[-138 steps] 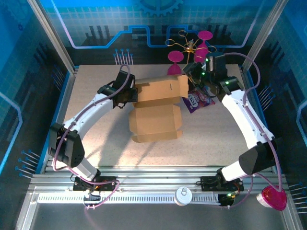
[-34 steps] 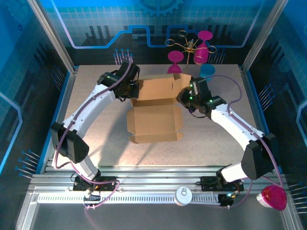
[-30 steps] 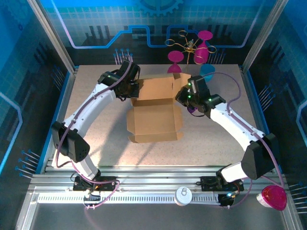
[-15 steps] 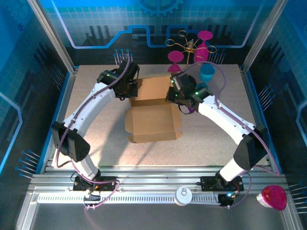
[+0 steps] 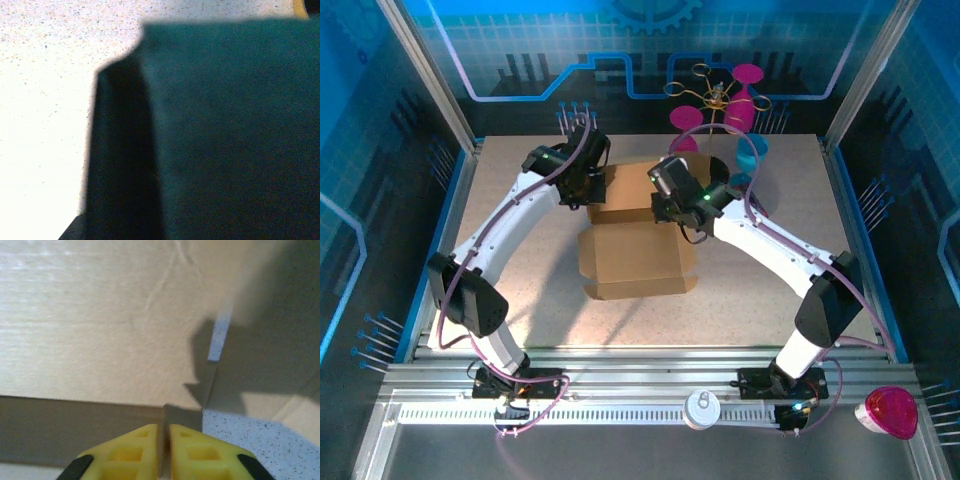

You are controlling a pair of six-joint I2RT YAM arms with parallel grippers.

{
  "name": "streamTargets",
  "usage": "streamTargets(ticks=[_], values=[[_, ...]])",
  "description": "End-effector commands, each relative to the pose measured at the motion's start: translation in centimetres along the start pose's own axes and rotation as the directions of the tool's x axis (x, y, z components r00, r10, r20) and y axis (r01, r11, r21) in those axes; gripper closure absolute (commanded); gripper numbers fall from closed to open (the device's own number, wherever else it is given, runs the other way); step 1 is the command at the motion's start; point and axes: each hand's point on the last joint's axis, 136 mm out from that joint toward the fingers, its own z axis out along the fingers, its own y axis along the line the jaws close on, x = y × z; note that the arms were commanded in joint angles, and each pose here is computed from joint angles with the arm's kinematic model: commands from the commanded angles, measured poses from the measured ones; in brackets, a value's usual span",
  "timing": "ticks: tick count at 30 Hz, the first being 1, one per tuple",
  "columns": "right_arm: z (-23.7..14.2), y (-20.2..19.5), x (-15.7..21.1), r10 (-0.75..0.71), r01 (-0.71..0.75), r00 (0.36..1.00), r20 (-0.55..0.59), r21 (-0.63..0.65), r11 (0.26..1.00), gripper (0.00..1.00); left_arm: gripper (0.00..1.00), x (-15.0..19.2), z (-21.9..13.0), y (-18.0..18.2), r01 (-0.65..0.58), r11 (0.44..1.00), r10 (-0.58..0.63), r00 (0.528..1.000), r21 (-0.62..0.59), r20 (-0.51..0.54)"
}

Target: Fold the paper box

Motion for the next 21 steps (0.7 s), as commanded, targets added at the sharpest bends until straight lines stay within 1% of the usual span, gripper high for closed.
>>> streamTargets(ticks=[1, 2, 4, 5, 8, 10, 12, 14, 17, 19, 21], values=[[-1.9, 1.4, -2.3, -0.084, 0.086, 0.993, 0.08, -0.031, 0.996, 0.76, 1.0, -0.8, -0.4, -1.4, 0.011, 0.998, -0.011, 1.0, 0.056, 0.016], [-2.4, 1.5, -2.7, -0.094, 0.097, 0.991, 0.093, -0.035, 0.995, 0.72, 1.0, -0.8, -0.3, -1.4, 0.01, 0.998, -0.011, 1.0, 0.054, 0.013], [-4.1, 1.4, -3.9, -0.116, 0.123, 0.984, 0.137, -0.045, 0.991, 0.57, 1.0, -0.8, -0.3, -1.2, 0.01, 0.999, -0.011, 1.0, 0.053, 0.012], [-4.9, 1.3, -4.5, -0.124, 0.132, 0.98, 0.156, -0.045, 0.99, 0.51, 1.0, -0.8, -0.3, -1.1, 0.011, 0.998, -0.011, 1.0, 0.056, 0.012], [-8.6, 0.5, -6.7, -0.119, 0.138, 0.968, 0.22, -0.076, 0.987, 0.4, 1.0, -0.7, -0.2, -0.4, 0.026, 0.997, -0.027, 1.0, 0.072, 0.009], [-11.3, -0.1, -8.2, -0.081, 0.126, 0.959, 0.272, -0.154, 0.98, 0.35, 1.0, -0.8, -0.4, -0.1, 0.035, 0.995, -0.035, 0.999, 0.098, 0.006], [-13.4, -0.8, -9.2, -0.006, 0.096, 0.953, 0.303, -0.283, 0.954, 0.33, 1.0, -0.9, -0.5, 0.2, 0.038, 0.992, -0.039, 0.999, 0.12, -0.001], [-15.2, -2.1, -10.1, 0.091, 0.061, 0.943, 0.321, -0.433, 0.899, 0.34, 1.0, -1.1, -0.7, 0.3, 0.038, 0.988, -0.037, 0.999, 0.149, -0.01], [-15.7, -6.2, -10.8, 0.207, -0.01, 0.922, 0.327, -0.516, 0.857, 0.38, 1.0, -1.4, -1.1, 0.1, 0.036, 0.976, -0.031, 0.999, 0.214, -0.024], [-15.5, -8.7, -11.1, 0.288, -0.058, 0.904, 0.317, -0.576, 0.815, 0.48, 1.0, -1.5, -1.3, -0.4, 0.024, 0.962, -0.016, 0.999, 0.271, -0.034], [-15.1, -9.6, -11.0, 0.314, -0.058, 0.894, 0.319, -0.613, 0.788, 0.54, 1.0, -1.5, -1.5, -0.8, 0.013, 0.951, -0.001, 0.999, 0.309, -0.042]])
